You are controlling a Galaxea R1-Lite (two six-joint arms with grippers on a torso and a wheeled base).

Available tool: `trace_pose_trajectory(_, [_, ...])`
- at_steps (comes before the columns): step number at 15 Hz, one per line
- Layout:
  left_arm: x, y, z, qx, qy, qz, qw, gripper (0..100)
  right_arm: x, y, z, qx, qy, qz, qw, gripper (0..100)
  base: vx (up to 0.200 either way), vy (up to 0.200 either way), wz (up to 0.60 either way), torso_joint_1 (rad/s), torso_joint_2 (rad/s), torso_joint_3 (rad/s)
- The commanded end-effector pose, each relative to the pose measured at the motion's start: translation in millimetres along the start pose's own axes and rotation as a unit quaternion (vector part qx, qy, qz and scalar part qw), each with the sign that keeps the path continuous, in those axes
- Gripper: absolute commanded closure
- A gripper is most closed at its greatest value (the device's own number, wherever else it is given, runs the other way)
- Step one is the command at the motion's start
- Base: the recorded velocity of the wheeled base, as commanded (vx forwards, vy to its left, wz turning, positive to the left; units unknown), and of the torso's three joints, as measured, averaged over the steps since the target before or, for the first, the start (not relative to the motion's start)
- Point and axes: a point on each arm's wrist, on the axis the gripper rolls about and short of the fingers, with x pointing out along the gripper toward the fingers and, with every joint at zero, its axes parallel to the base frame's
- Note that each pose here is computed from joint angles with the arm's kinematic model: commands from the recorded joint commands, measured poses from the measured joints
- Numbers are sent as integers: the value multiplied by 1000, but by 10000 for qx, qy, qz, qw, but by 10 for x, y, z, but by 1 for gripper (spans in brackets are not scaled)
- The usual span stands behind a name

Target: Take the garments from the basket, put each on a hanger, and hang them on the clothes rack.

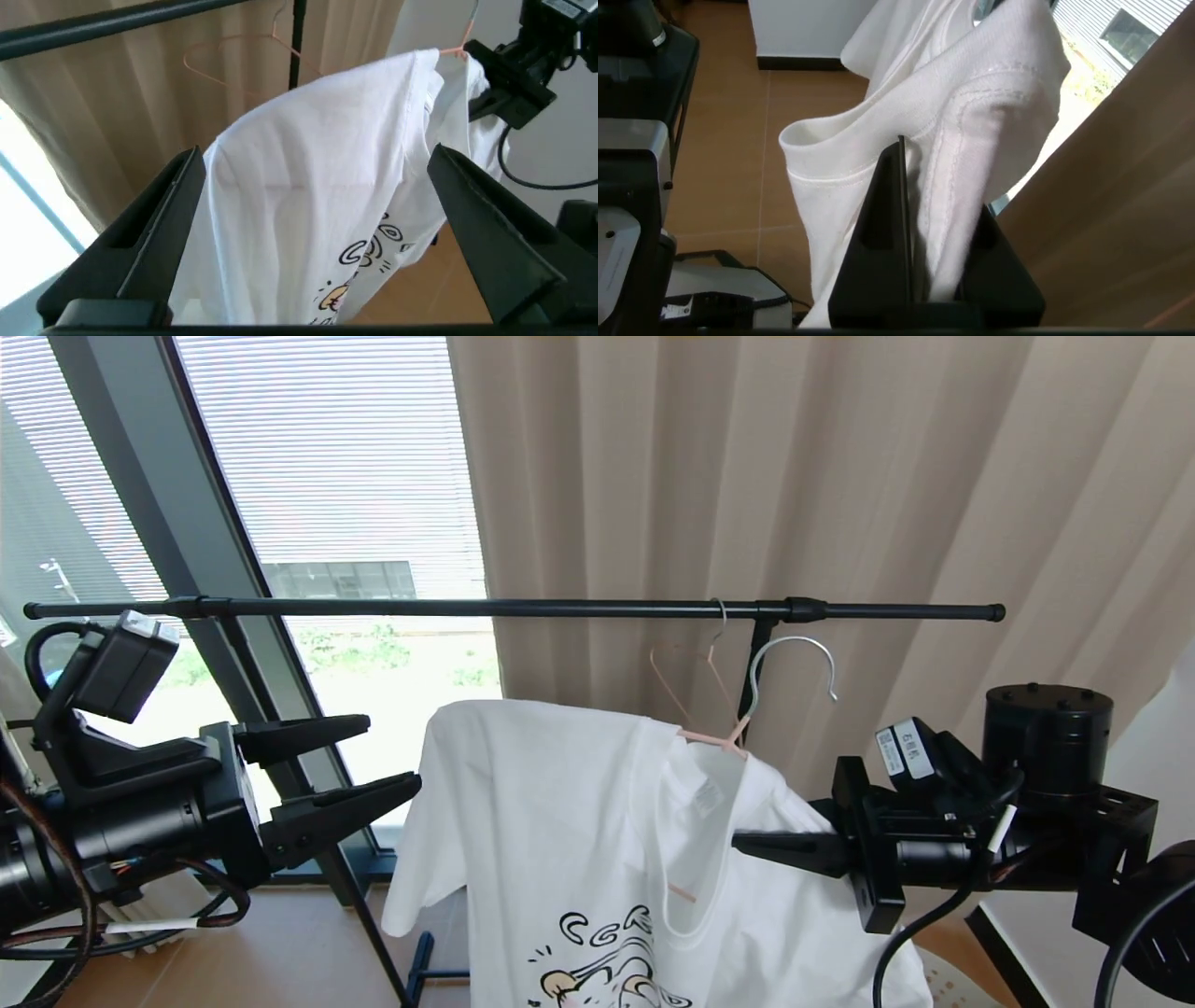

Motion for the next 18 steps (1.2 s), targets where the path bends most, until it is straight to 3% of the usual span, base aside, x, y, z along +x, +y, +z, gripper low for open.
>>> trace_pose_trajectory(1, [56,192,-226,-408,376,193,9983,0,-34,23,51,-78,-55,-19,10000,100,0,0,0,0,0,0])
trace_pose_trajectory(7, [214,423,-450,-807,778,307,9932,0,-88,81,116,-178,-120,-48,9998,100,0,0,0,0,0,0])
trace_pose_trajectory(13, [271,559,-524,-969,890,432,9904,0,-87,100,103,-219,-101,-25,9997,100,0,0,0,0,0,0])
trace_pose_trajectory(18, [286,575,-548,-1022,927,433,9895,0,-87,126,114,-245,-117,8,9996,100,0,0,0,0,0,0])
